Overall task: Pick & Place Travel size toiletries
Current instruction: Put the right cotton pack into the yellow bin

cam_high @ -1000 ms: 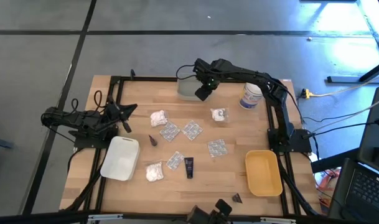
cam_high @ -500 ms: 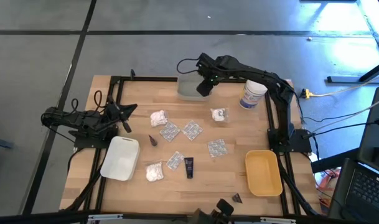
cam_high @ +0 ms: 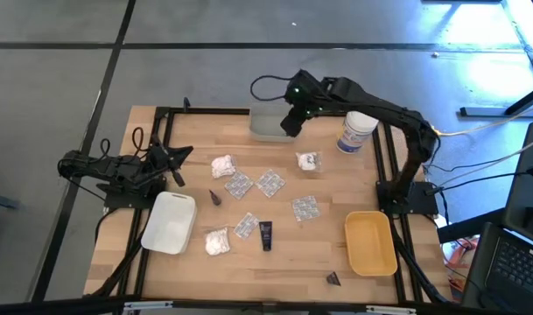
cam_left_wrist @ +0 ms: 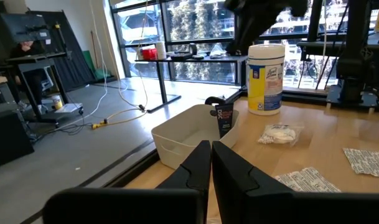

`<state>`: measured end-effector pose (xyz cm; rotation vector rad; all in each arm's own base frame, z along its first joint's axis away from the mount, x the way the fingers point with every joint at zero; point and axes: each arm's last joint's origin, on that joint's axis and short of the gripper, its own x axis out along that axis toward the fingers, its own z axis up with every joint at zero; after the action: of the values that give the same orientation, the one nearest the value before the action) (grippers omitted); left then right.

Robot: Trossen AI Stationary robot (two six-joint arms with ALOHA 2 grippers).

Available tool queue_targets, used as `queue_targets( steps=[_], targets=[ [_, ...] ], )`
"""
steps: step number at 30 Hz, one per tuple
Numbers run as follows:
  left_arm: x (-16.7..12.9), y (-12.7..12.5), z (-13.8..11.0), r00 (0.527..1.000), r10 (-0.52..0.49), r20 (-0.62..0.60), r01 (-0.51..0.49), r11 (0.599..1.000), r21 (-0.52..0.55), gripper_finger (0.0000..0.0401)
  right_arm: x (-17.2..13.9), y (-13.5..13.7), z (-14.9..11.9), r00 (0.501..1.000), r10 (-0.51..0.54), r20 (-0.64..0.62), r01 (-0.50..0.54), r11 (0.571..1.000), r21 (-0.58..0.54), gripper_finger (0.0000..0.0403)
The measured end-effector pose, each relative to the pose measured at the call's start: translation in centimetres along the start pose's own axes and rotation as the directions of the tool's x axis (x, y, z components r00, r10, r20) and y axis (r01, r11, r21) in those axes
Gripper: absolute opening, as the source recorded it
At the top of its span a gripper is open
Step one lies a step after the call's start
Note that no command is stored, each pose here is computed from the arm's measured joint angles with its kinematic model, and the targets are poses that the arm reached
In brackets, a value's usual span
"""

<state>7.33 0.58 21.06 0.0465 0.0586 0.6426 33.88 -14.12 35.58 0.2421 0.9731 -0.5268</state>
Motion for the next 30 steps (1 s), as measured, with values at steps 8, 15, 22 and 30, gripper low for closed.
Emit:
queue_targets(
  steps=[8, 15, 22, 30],
  targets=[
    [0.0, 0.0, 0.0, 1.000, 0.000, 0.000, 0.000, 1.000, 0.000, 0.0013, -4.1, 4.6, -1.0, 0.991, 0.093, 0.093, -0.082, 0.990, -0.117, 0.0018],
    [0.0, 0.0, 0.0, 1.000, 0.000, 0.000, 0.000, 1.000, 0.000, 0.0010, -5.8, 8.6, -2.4, 0.988, 0.087, 0.128, -0.058, 0.974, -0.217, 0.0011],
    [0.0, 0.0, 0.0, 1.000, 0.000, 0.000, 0.000, 1.000, 0.000, 0.0012, -7.8, 13.3, -4.7, 0.980, 0.111, 0.164, -0.053, 0.946, -0.321, 0.0029],
    [0.0, 0.0, 0.0, 1.000, 0.000, 0.000, 0.000, 1.000, 0.000, 0.0013, -10.5, 15.5, -8.8, 0.937, 0.232, 0.262, -0.116, 0.912, -0.394, 0.0014]
  ],
)
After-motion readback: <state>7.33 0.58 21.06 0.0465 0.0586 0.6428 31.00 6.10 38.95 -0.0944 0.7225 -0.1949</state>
